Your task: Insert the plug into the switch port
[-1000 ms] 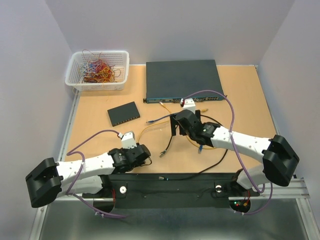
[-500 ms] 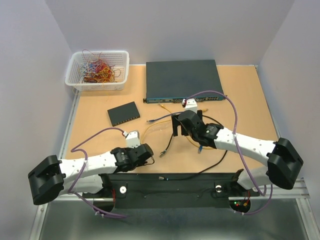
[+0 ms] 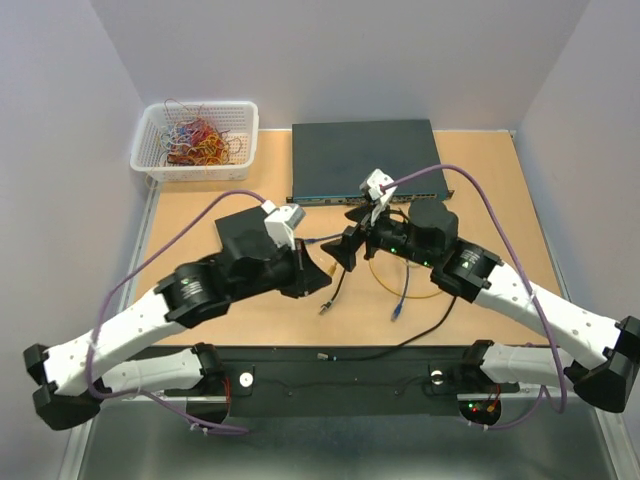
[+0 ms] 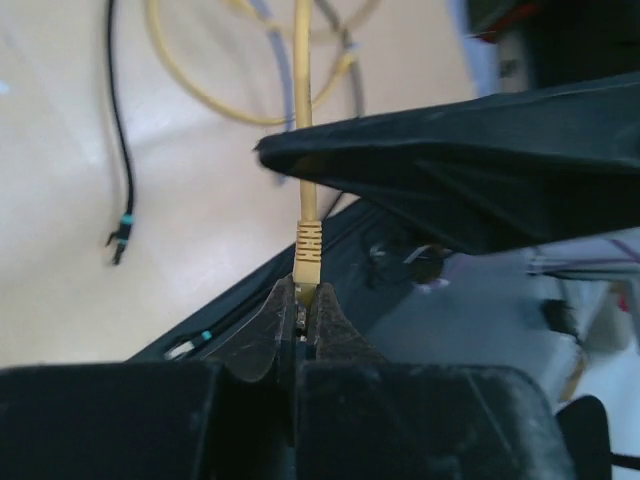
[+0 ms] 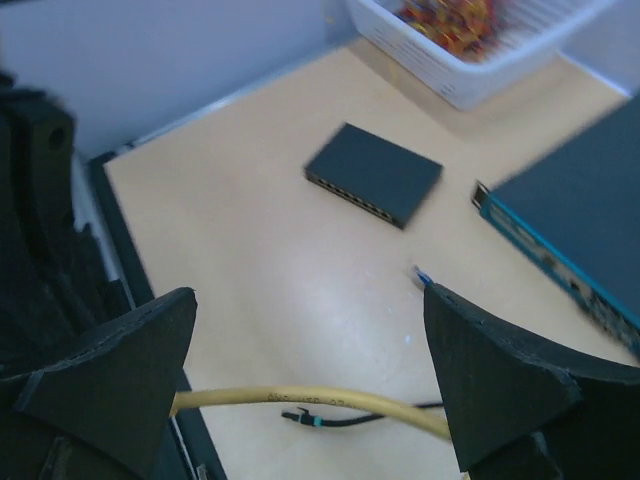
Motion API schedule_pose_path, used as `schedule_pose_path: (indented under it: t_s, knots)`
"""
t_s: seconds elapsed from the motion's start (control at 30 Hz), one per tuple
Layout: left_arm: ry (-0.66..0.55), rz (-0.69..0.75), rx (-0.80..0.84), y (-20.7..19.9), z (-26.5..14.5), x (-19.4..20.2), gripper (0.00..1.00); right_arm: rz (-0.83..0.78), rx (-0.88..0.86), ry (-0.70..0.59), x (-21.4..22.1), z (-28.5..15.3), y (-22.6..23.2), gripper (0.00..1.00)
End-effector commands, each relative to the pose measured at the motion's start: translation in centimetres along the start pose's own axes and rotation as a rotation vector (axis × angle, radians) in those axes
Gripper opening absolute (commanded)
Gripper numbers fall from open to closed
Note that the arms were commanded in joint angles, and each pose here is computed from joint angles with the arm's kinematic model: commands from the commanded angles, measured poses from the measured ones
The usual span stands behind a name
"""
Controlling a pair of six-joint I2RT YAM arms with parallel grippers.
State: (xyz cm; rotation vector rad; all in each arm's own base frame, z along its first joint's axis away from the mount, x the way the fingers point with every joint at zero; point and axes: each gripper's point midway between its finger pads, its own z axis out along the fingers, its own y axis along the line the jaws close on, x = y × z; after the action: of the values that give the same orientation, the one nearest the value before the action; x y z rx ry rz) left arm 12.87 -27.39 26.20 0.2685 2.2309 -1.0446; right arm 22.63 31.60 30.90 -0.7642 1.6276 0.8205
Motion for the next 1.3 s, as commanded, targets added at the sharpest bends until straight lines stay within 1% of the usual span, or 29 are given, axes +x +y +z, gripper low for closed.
schedule_pose_path:
  t_s: [0.0, 0.07, 0.1, 0.2, 0.3, 0.5, 0.53, 0.57, 0.6, 0.63, 0.67, 0.73, 0.77, 0.8, 0.93, 1.1, 1.27]
  knots:
    - [0.038, 0.082, 0.201, -3.7, -4.9, -1.2, 0.00, -0.169, -0.345, -0.142, -5.3, -1.7, 5.9, 1.00]
    - [0.066, 0.091, 0.227, -4.1, -6.0, -1.1, 0.00, -0.206, -0.435, -0.177, -6.6, -3.0, 7.5, 1.00]
    - [0.060, 0.099, 0.236, -4.5, -6.6, -1.5, 0.00, -0.222, -0.523, -0.187, -6.8, -4.0, 9.0, 1.00]
    - [0.092, 0.103, 0.229, -4.4, -7.5, -1.0, 0.00, -0.266, -0.637, -0.241, -8.6, -6.6, 11.0, 1.00]
    - [0.102, 0.111, 0.245, -4.5, -8.3, -0.7, 0.00, -0.302, -0.770, -0.258, -9.2, -8.8, 13.0, 1.00]
    - [0.116, 0.121, 0.300, -5.5, -8.9, -0.5, 0.00, -0.319, -0.893, -0.200, -8.2, -9.1, 14.2, 1.00]
    - [0.115, 0.121, 0.314, -5.8, -9.1, -0.7, 0.00, -0.295, -0.913, -0.142, -7.0, -8.4, 14.1, 0.99]
    - [0.118, 0.118, 0.319, -6.1, -9.1, -0.8, 0.00, -0.305, -0.919, -0.136, -7.3, -8.4, 14.2, 0.99]
    - [0.120, 0.116, 0.328, -6.3, -9.2, -0.8, 0.00, -0.299, -0.917, -0.098, -6.6, -8.0, 13.9, 0.97]
    - [0.117, 0.113, 0.341, -6.8, -9.5, -1.1, 0.00, -0.291, -0.903, -0.081, -6.6, -7.2, 13.7, 0.87]
    - [0.113, 0.109, 0.343, -6.9, -9.5, -1.3, 0.00, -0.285, -0.899, -0.069, -6.4, -6.8, 13.6, 0.82]
    - [0.108, 0.100, 0.358, -7.5, -9.9, -1.7, 0.00, -0.271, -0.877, -0.049, -6.0, -6.2, 13.3, 0.74]
    - [0.110, 0.096, 0.365, -7.8, -9.9, -1.8, 0.00, -0.260, -0.863, -0.034, -5.7, -5.7, 13.1, 0.73]
    - [0.109, 0.085, 0.378, -8.2, -10.1, -2.0, 0.00, -0.255, -0.820, -0.028, -5.6, -5.1, 12.6, 0.68]
    - [0.113, 0.065, 0.411, -9.1, -10.0, -2.6, 0.00, -0.249, -0.774, -0.008, -4.9, -4.4, 12.0, 0.63]
    - [0.096, 0.034, 0.382, -7.8, -9.1, -4.2, 0.00, -0.270, -0.772, -0.024, -4.9, -5.1, 12.0, 0.63]
    - [0.078, 0.027, 0.438, -7.6, -9.0, -5.4, 0.00, -0.266, -0.753, -0.011, -4.2, -5.0, 11.7, 0.60]
